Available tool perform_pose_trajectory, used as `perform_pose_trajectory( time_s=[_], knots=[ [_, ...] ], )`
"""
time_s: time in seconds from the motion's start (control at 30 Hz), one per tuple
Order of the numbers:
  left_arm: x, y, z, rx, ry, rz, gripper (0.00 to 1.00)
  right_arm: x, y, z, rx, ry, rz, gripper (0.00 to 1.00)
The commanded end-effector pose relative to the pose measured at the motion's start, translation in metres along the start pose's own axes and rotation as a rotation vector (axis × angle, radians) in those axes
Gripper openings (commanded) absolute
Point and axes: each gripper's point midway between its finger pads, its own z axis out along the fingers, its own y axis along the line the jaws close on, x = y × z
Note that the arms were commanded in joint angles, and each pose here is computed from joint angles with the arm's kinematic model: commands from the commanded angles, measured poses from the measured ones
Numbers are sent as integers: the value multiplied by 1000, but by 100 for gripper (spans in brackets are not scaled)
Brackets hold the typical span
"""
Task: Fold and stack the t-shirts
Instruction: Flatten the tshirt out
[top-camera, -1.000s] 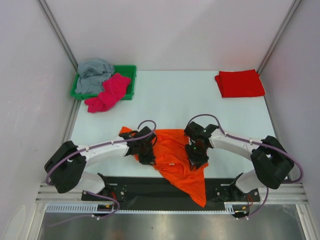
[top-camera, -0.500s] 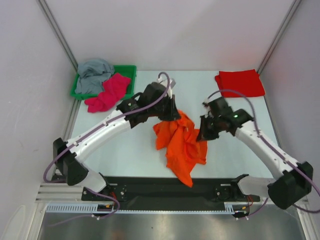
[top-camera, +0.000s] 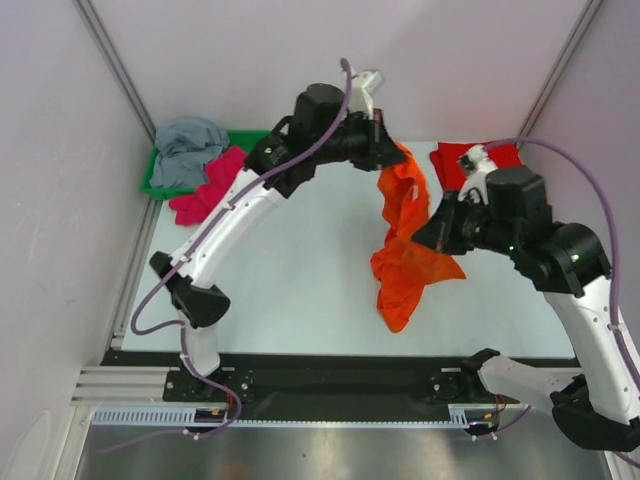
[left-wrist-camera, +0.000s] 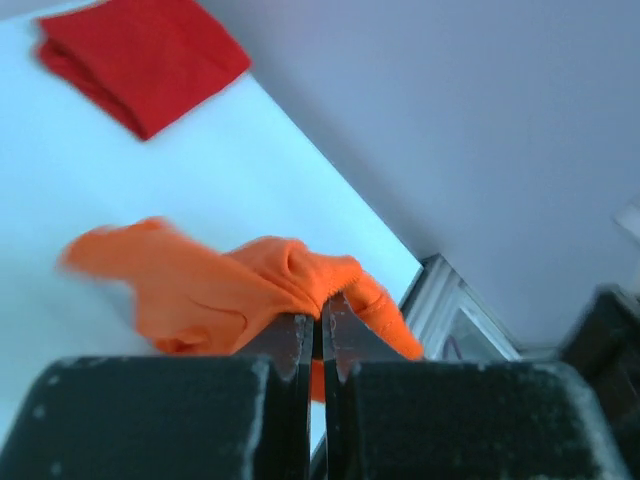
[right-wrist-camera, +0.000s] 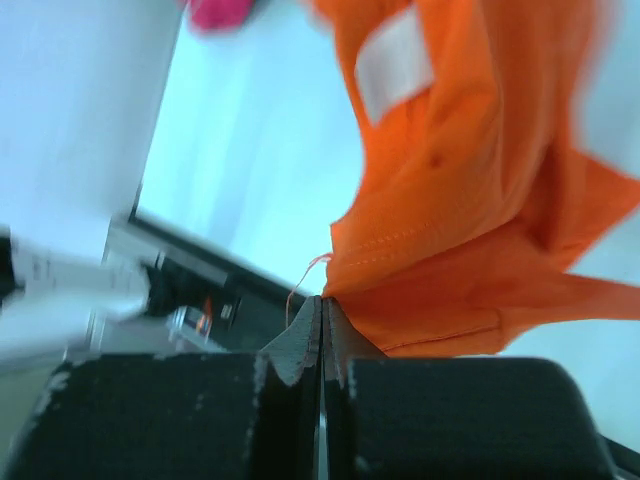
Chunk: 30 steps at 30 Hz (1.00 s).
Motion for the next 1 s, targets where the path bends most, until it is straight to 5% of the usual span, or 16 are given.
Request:
perform_pose_trajectory(
  time_s=[0.0,0.13,0.17,0.2,0.23,0.3,0.33,0.37,0.43,0.6,0.83,0.97],
  knots=[
    [-11,55,-57,-145,-25,-21,0,29,37,25,-124,134,-18,0],
    [5,141,-116,-441,-27,-111,19,61,87,66,-255,271,-107,0],
    [1,168,-138,-570,-61,-111,50,70,99,90,-299,332,-118,0],
    [2,176,-158,-644,-66,-69,71,73,104,102,-324,358,-121,6],
    [4,185,-173,-713,-63,-61,80,75,109,113,-346,370,-115,14],
    [6,196,-216,-851,-74,-58,79,76,130,141,-435,411,-85,26],
    [6,195,-227,-883,-89,-52,79,75,135,147,-453,420,-76,44],
    [10,196,-238,-918,-93,-60,79,77,132,158,-423,440,-63,48],
    [9,184,-258,-930,-142,-59,78,65,121,161,-377,426,-46,49],
    [79,160,-243,-749,-88,-234,61,68,27,154,-91,427,-16,52],
    [223,91,-159,-472,236,-308,59,126,-104,112,233,481,128,54],
    [295,64,-128,-493,435,-144,51,146,-139,92,306,469,248,53]
  ],
)
